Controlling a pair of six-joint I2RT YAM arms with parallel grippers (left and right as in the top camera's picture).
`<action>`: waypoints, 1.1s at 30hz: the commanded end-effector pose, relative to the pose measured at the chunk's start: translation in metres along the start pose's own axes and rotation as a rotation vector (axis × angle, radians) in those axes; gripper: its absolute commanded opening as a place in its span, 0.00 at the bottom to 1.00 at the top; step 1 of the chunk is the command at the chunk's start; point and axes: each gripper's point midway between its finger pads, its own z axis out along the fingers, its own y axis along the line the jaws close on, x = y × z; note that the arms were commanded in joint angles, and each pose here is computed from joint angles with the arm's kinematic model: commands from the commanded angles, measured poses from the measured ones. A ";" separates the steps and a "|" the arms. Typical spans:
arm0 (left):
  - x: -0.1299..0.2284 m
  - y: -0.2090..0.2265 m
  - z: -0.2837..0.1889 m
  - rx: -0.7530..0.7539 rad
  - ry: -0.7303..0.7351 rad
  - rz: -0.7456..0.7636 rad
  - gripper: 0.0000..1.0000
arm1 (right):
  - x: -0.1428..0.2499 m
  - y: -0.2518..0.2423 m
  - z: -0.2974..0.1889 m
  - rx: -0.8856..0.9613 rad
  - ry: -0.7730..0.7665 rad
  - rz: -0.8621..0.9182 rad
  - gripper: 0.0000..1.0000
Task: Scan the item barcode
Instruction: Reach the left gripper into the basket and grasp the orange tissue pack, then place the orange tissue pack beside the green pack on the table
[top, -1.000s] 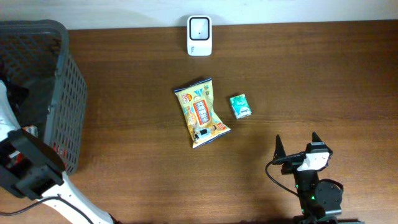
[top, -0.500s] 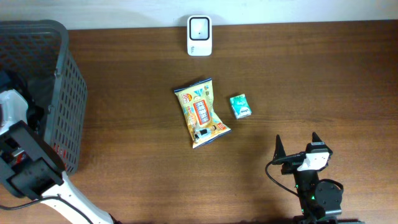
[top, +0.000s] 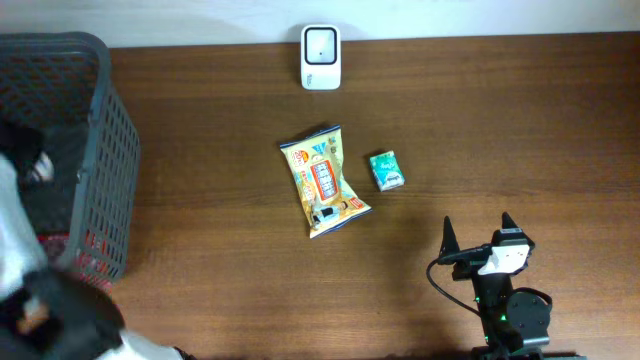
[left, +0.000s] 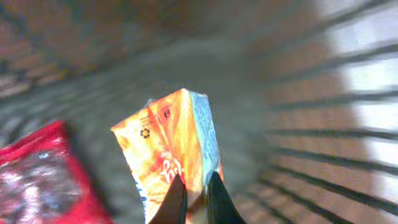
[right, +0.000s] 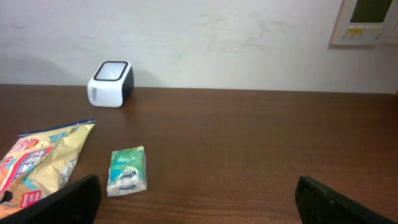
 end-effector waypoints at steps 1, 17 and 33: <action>-0.017 -0.060 -0.158 0.427 -0.181 0.055 0.00 | 0.003 0.000 0.000 0.003 0.005 0.007 0.98; 0.414 -0.244 -0.220 0.821 0.221 1.095 0.00 | 0.003 0.000 0.000 0.003 0.005 0.007 0.98; 0.547 -0.241 -0.084 0.582 0.305 1.280 0.73 | 0.003 0.000 0.000 0.003 0.005 0.007 0.98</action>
